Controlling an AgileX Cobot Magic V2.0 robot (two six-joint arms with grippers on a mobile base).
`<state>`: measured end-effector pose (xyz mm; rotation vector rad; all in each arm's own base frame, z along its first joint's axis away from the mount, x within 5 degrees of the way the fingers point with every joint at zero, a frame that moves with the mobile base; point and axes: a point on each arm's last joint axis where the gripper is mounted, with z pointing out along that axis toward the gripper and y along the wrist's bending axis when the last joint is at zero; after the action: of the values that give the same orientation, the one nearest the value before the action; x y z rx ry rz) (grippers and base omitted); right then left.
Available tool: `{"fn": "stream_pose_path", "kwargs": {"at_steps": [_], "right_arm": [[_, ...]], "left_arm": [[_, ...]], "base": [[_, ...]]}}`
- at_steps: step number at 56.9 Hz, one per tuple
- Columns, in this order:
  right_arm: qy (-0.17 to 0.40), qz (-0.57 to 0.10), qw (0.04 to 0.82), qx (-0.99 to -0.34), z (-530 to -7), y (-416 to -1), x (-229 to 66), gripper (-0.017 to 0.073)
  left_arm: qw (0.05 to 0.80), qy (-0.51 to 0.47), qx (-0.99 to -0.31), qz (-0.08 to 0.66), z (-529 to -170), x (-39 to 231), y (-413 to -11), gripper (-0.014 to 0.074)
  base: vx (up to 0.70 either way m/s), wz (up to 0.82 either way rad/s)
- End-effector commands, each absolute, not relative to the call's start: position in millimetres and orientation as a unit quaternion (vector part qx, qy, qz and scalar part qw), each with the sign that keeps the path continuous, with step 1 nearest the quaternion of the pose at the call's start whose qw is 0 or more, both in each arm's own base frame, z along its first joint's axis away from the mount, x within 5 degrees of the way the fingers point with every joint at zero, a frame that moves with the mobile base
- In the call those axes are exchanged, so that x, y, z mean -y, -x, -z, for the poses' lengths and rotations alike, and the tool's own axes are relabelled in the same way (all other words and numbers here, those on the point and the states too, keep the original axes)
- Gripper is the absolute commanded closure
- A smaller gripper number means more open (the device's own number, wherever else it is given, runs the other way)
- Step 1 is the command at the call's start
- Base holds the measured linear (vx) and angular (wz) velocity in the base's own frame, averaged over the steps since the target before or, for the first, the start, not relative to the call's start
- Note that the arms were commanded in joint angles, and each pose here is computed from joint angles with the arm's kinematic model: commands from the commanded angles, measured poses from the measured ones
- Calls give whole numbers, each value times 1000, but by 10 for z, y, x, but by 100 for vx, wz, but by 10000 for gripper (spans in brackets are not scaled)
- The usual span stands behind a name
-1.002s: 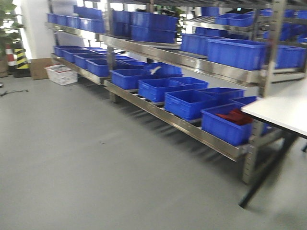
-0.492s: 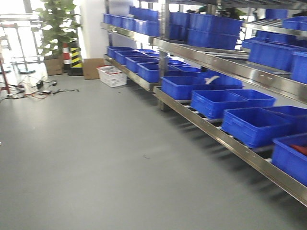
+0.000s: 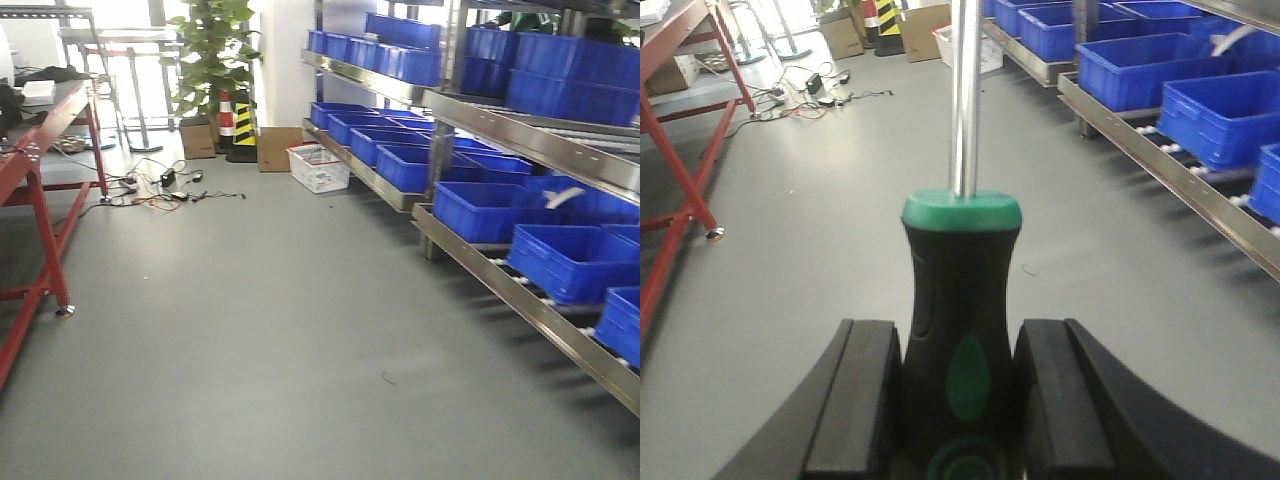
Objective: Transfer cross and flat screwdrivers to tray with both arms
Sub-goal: 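Drive along the shelves of blue bins toward the roller rack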
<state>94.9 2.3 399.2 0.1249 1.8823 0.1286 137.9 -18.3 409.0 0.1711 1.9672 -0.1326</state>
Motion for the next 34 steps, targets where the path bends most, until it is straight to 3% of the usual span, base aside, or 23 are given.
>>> {"fn": "stream_pose_path", "kwargs": {"at_steps": [1,34], "right_arm": [[-51,-55,632,-771,-4158,-953,-17,568],[-51,-55,632,-771,-4158,-953,-17,568]], "left_arm": [[596,-61,-798,60,-4255,175,-1361,594],[597,-61,-798,60,-4257,175,-1362,594]], "base": [[64,24],[65,5]]}}
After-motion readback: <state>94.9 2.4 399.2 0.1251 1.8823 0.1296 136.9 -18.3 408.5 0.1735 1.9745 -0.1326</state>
